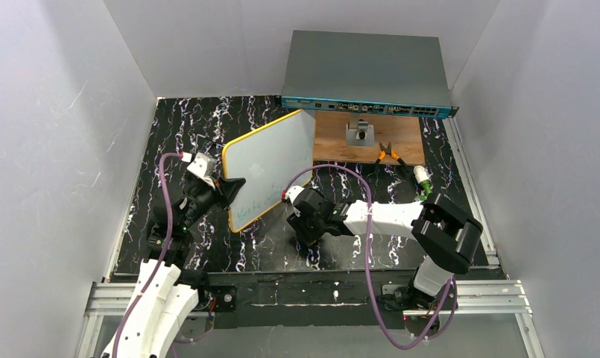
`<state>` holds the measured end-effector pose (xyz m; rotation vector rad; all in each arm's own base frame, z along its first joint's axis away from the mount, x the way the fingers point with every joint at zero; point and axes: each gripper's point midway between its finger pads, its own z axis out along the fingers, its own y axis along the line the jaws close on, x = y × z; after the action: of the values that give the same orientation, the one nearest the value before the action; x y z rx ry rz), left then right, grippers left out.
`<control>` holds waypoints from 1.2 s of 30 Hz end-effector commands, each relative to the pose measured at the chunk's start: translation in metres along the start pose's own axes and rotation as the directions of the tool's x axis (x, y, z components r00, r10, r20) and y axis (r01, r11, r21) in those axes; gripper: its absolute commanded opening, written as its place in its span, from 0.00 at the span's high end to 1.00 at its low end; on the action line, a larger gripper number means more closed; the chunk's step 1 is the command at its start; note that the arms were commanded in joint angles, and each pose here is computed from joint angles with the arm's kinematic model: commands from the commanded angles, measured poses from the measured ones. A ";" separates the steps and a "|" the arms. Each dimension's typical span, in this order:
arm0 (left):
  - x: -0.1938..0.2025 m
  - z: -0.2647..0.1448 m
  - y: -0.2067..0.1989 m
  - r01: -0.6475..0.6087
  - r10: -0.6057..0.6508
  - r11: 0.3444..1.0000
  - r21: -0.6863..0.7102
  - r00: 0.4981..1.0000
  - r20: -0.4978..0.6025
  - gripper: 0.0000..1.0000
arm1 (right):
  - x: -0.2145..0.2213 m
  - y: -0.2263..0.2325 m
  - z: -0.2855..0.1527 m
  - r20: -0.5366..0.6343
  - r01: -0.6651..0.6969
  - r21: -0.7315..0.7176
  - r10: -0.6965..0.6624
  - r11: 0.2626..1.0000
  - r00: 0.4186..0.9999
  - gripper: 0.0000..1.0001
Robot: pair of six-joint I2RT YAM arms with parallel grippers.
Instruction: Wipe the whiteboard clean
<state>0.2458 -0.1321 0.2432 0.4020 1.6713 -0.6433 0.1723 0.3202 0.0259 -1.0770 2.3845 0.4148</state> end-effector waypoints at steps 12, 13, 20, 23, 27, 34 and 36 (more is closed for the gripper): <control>0.036 -0.001 -0.002 0.088 -0.085 0.996 0.016 0.989 -0.124 1.00 | -0.026 -0.012 -0.045 0.118 0.213 -0.121 -0.199 0.970 0.973 0.99; 0.037 -0.001 -0.006 0.124 -0.120 0.992 0.029 0.984 -0.134 1.00 | -0.025 -0.015 -0.054 0.124 0.235 -0.166 -0.216 0.958 0.968 0.99; 0.042 -0.008 -0.036 0.337 -0.313 0.935 0.109 0.931 -0.188 1.00 | -0.028 -0.049 -0.147 0.316 0.329 -0.309 -0.230 0.893 0.920 0.99; 0.046 -0.009 -0.043 0.411 -0.380 0.904 0.118 0.899 -0.220 1.00 | -0.034 -0.074 -0.165 0.385 0.304 -0.232 -0.200 0.924 0.901 0.99; 0.051 -0.010 -0.051 0.480 -0.438 0.868 0.125 0.860 -0.260 1.00 | -0.039 -0.095 -0.173 0.431 0.269 -0.160 -0.178 0.950 0.885 0.99; 0.059 -0.008 -0.064 0.550 -0.498 0.825 0.129 0.816 -0.295 1.00 | -0.045 -0.112 -0.150 0.475 0.294 -0.088 -0.219 0.952 0.852 0.99; 0.062 -0.007 -0.070 0.556 -0.500 0.821 0.130 0.810 -0.305 1.00 | -0.046 -0.121 -0.136 0.439 0.299 -0.055 -0.246 0.953 0.864 0.99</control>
<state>0.2033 -0.1736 0.2012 0.1280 1.9592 -1.1607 0.2230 0.2003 0.1614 -1.1797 1.8787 0.7169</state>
